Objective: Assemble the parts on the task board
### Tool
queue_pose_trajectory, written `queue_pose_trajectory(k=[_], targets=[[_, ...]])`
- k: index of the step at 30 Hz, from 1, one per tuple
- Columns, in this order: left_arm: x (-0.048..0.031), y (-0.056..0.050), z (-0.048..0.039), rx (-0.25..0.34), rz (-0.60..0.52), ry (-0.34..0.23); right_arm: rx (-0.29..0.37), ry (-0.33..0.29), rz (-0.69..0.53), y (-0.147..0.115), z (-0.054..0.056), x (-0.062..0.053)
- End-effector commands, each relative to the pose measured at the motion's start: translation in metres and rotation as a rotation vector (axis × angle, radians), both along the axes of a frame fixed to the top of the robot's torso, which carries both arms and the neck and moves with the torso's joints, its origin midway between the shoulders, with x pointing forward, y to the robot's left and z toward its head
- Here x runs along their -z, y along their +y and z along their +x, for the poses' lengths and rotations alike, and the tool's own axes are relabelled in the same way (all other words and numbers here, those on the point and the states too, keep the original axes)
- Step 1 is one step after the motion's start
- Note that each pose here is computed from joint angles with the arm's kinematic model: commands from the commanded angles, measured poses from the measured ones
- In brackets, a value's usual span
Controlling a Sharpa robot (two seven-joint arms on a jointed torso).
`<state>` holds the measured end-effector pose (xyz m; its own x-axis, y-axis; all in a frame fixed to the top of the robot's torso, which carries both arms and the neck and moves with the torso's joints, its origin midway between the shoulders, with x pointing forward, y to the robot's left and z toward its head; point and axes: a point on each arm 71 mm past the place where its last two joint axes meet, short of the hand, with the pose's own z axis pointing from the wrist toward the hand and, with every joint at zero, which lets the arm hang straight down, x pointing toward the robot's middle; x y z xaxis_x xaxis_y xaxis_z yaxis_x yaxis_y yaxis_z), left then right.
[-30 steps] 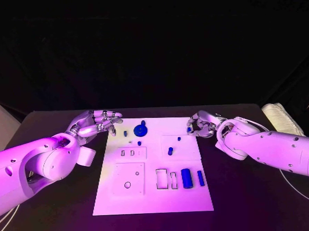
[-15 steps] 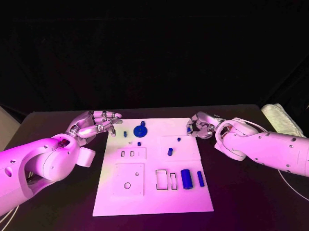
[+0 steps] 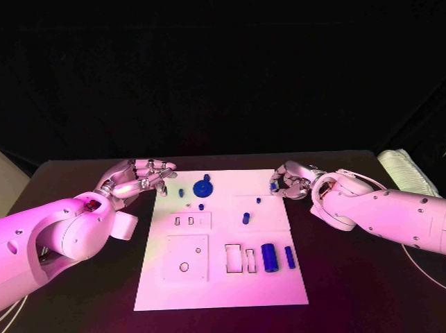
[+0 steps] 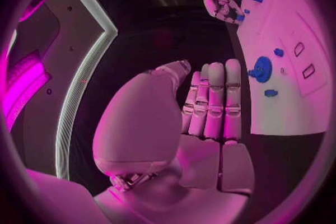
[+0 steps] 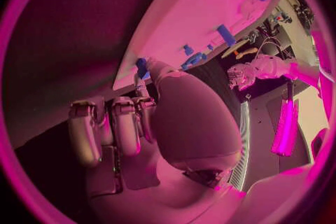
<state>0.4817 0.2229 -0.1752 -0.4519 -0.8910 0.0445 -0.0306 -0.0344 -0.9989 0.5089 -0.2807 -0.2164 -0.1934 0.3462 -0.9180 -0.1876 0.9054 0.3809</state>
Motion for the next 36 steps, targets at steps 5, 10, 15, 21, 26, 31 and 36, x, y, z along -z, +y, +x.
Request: queue_pose_trajectory(k=[5,10,15,21,26,31,36], targets=[[-0.0009,-0.002,-0.0008,0.018,-0.007,-0.005,-0.003,-0.031,0.000,0.001,0.000,-0.001],[-0.0009,-0.002,-0.0007,0.018,-0.007,-0.005,0.022,-0.085,0.012,0.000,-0.001,-0.005],[-0.0009,-0.002,-0.0006,0.017,-0.006,-0.005,0.051,-0.134,0.017,0.000,-0.001,-0.009],[-0.0007,-0.001,-0.0003,0.013,-0.005,-0.005,0.063,-0.166,0.034,0.010,-0.004,-0.020],[-0.0006,-0.001,0.0000,0.013,-0.004,-0.004,0.053,-0.156,0.048,0.026,-0.010,-0.029],[-0.0002,-0.002,0.0008,0.012,-0.004,-0.004,0.021,-0.127,0.062,0.052,-0.020,-0.033],[0.0005,-0.003,0.0021,0.011,-0.003,-0.002,-0.038,-0.087,0.077,0.090,-0.035,-0.034]])
